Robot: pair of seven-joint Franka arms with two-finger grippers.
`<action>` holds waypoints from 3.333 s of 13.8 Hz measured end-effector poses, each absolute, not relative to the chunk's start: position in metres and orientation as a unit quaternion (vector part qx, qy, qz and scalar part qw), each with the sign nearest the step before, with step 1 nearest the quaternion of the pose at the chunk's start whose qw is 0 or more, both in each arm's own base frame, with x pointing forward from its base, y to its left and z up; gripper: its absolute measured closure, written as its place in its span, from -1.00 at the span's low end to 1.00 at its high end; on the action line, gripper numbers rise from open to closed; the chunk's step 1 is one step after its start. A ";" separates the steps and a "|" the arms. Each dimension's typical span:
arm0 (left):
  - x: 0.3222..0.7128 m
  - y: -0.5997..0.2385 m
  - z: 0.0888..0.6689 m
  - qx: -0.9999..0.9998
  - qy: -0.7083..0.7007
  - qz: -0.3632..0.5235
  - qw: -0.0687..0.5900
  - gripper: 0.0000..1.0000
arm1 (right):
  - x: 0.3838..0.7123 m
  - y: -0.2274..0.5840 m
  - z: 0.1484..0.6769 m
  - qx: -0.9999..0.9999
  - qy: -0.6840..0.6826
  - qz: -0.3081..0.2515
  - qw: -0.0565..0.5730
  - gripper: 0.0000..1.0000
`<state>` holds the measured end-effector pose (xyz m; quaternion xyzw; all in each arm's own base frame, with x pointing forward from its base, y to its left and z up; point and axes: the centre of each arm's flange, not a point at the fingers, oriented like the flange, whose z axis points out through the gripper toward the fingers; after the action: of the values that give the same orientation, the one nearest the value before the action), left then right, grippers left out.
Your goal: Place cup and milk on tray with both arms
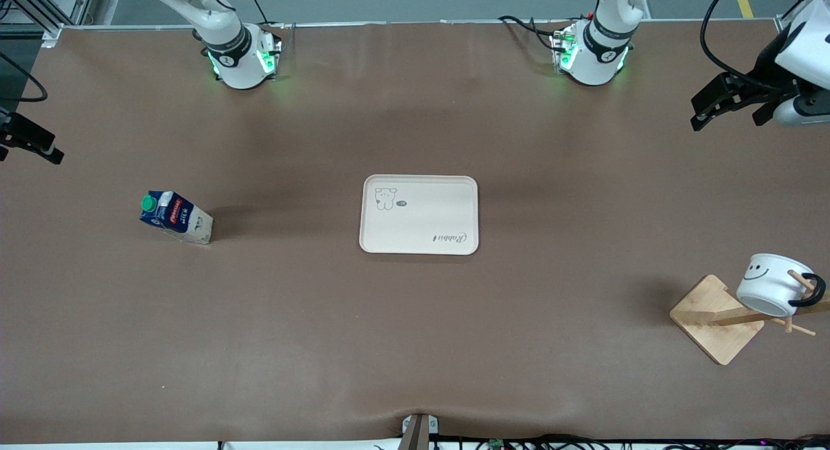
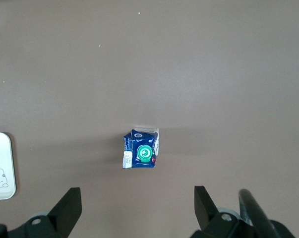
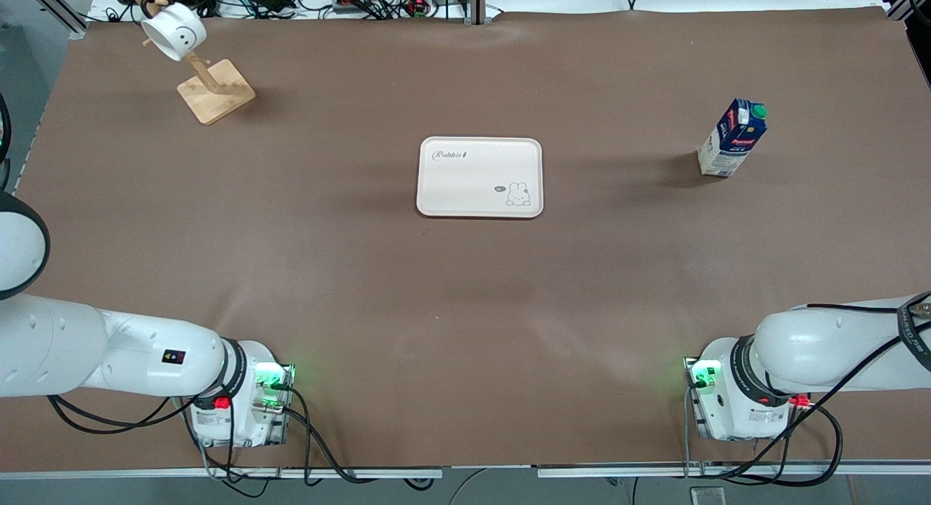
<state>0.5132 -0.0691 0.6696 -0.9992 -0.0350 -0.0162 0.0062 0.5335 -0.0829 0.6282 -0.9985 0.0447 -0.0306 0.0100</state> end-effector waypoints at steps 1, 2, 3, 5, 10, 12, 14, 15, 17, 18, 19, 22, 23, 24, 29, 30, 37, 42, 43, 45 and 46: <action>0.513 -0.069 0.669 -0.999 -0.035 -0.016 0.006 -1.00 | 0.534 -0.083 0.628 -0.998 0.045 -0.031 0.010 -1.00; 0.513 -0.069 0.669 -0.999 -0.035 -0.016 0.006 -1.00 | 0.534 -0.083 0.628 -0.998 0.045 -0.031 0.010 -1.00; 0.514 -0.069 0.669 -0.999 -0.035 -0.015 0.006 -1.00 | 0.534 -0.083 0.628 -0.998 0.045 -0.031 0.010 -1.00; 0.514 -0.065 0.669 -0.999 -0.039 -0.016 0.006 -1.00 | 0.534 -0.083 0.628 -0.998 0.045 -0.031 0.010 -1.00; 0.525 -0.021 0.663 -0.997 -0.079 -0.017 0.005 -1.00 | 0.534 -0.082 0.629 -0.998 0.044 -0.032 0.010 -1.00; 0.537 0.003 0.651 -0.995 -0.101 -0.014 0.006 -1.00 | 0.535 -0.082 0.630 -0.998 0.044 -0.032 0.010 -1.00; 0.551 0.030 0.638 -0.992 -0.125 -0.021 0.007 -1.00 | 0.537 -0.082 0.627 -0.999 0.044 -0.030 0.010 -1.00; 0.557 0.046 0.632 -0.990 -0.139 -0.028 0.008 -1.00 | 0.539 -0.082 0.624 -0.999 0.044 -0.028 0.010 -1.00; 0.568 0.080 0.620 -0.985 -0.168 -0.045 0.003 -1.00 | 0.543 -0.082 0.618 -0.999 0.044 -0.022 0.009 -1.00; 0.571 0.094 0.613 -0.982 -0.184 -0.053 -0.013 -1.00 | 0.545 -0.082 0.614 -0.999 0.044 -0.018 0.009 -1.00; 0.574 0.107 0.605 -0.977 -0.199 -0.061 -0.032 -1.00 | 0.548 -0.083 0.609 -0.999 0.045 -0.014 0.009 -1.00; 0.578 0.133 0.573 -0.968 -0.230 -0.089 -0.053 -1.00 | 0.558 -0.087 0.594 -0.999 0.047 -0.002 0.009 -1.00; 0.581 0.135 0.562 -0.965 -0.233 -0.105 -0.052 -1.00 | 0.561 -0.087 0.591 -0.999 0.048 0.000 0.008 -1.00; 0.584 0.135 0.550 -0.963 -0.235 -0.123 -0.051 -1.00 | 0.563 -0.088 0.590 -0.999 0.048 0.000 0.008 -1.00; 0.584 0.132 0.486 -0.950 -0.240 -0.193 -0.044 -0.94 | 0.571 -0.088 0.582 -0.999 0.048 0.005 0.007 -1.00; 0.582 0.131 0.476 -0.949 -0.240 -0.200 -0.043 -0.89 | 0.574 -0.089 0.578 -0.999 0.048 0.009 0.007 -1.00; 0.578 0.115 0.446 -0.937 -0.230 -0.259 -0.039 -0.80 | 0.586 -0.089 0.560 -0.999 0.048 0.022 0.006 -1.00; 0.590 0.102 0.431 -0.930 -0.216 -0.295 -0.039 -0.73 | 0.600 -0.081 0.541 -0.999 0.041 0.025 0.005 -1.00; 0.591 0.101 0.428 -0.930 -0.209 -0.299 -0.036 -0.61 | 0.602 -0.080 0.534 -0.999 0.040 0.029 0.004 -1.00; 0.593 0.103 0.422 -0.932 -0.195 -0.305 -0.030 -0.44 | 0.606 -0.078 0.526 -0.999 0.038 0.035 0.004 -1.00; 0.594 0.104 0.419 -0.933 -0.191 -0.305 -0.028 -0.35 | 0.607 -0.074 0.524 -0.999 0.034 0.036 0.004 -1.00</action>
<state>0.5940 0.1039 0.4193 -0.9327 -0.1909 -0.3048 -0.0282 0.6071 -0.0736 0.5244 -0.9988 0.0342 0.0361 0.0043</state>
